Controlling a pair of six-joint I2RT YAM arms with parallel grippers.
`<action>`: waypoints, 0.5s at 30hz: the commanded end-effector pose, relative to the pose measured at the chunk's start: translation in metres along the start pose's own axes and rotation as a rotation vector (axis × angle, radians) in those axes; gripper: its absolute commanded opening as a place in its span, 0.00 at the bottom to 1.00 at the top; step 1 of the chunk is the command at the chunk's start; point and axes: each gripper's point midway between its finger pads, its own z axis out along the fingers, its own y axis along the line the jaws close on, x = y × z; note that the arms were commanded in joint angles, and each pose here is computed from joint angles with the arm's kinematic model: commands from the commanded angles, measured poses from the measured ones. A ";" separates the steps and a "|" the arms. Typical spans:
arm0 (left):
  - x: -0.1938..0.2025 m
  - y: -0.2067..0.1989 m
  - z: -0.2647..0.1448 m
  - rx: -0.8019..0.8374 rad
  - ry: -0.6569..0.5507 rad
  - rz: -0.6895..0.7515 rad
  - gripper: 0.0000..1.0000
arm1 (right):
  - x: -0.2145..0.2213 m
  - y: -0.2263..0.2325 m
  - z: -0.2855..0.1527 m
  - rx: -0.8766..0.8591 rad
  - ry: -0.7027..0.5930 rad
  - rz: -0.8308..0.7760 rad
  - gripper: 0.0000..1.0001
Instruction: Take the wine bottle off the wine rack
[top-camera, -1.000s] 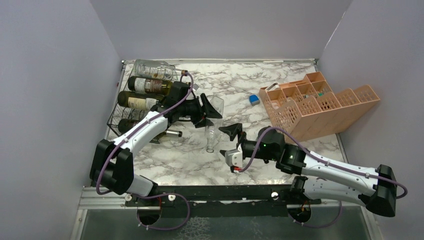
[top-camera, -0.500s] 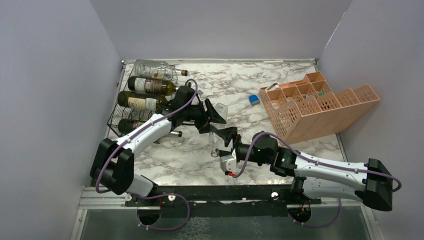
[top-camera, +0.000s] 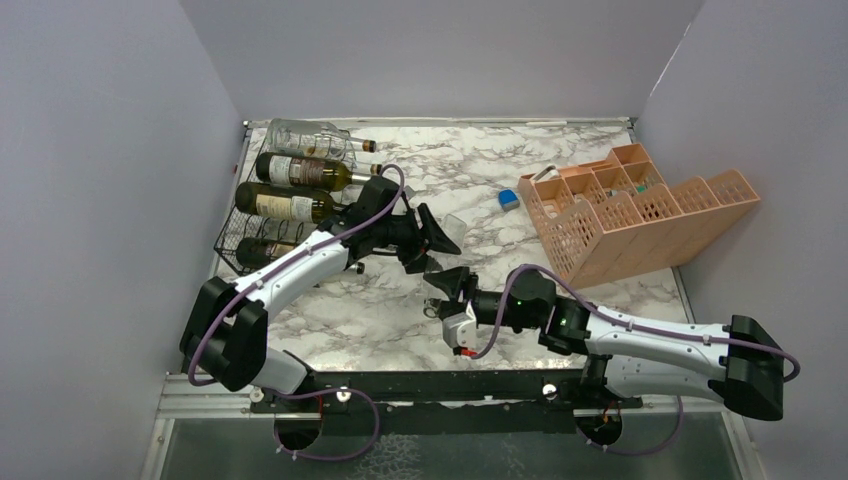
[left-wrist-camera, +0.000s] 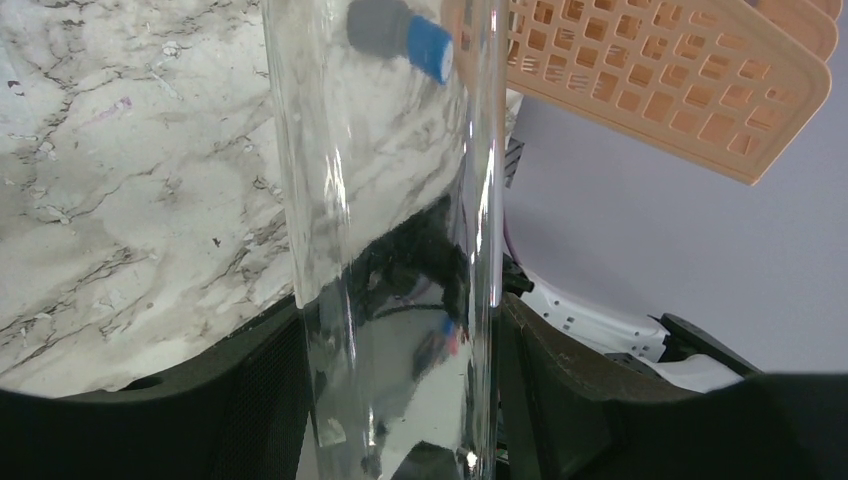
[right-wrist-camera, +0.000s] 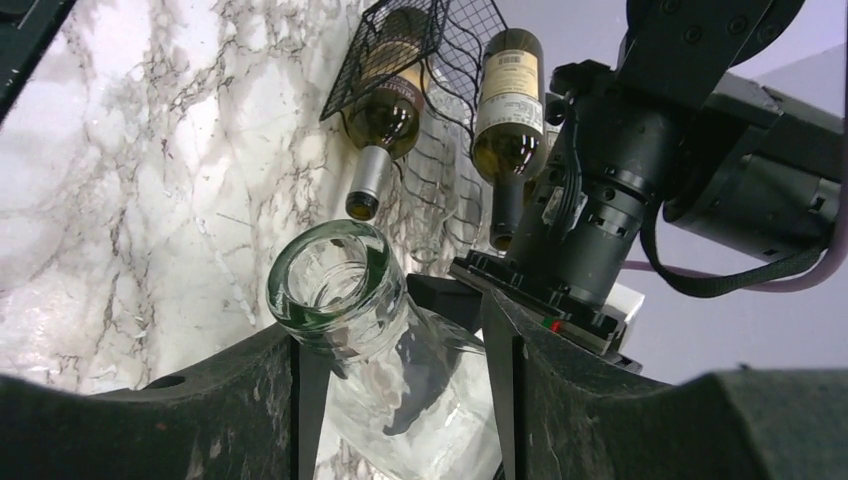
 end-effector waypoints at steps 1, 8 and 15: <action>0.005 -0.016 -0.008 0.045 -0.021 0.010 0.54 | -0.009 -0.002 0.002 0.034 -0.052 0.024 0.53; 0.005 -0.011 -0.006 0.033 -0.020 0.017 0.73 | -0.009 -0.008 -0.004 0.063 -0.041 0.061 0.31; 0.000 -0.009 -0.003 0.008 -0.039 0.047 0.99 | -0.005 -0.016 -0.011 0.121 -0.011 0.115 0.14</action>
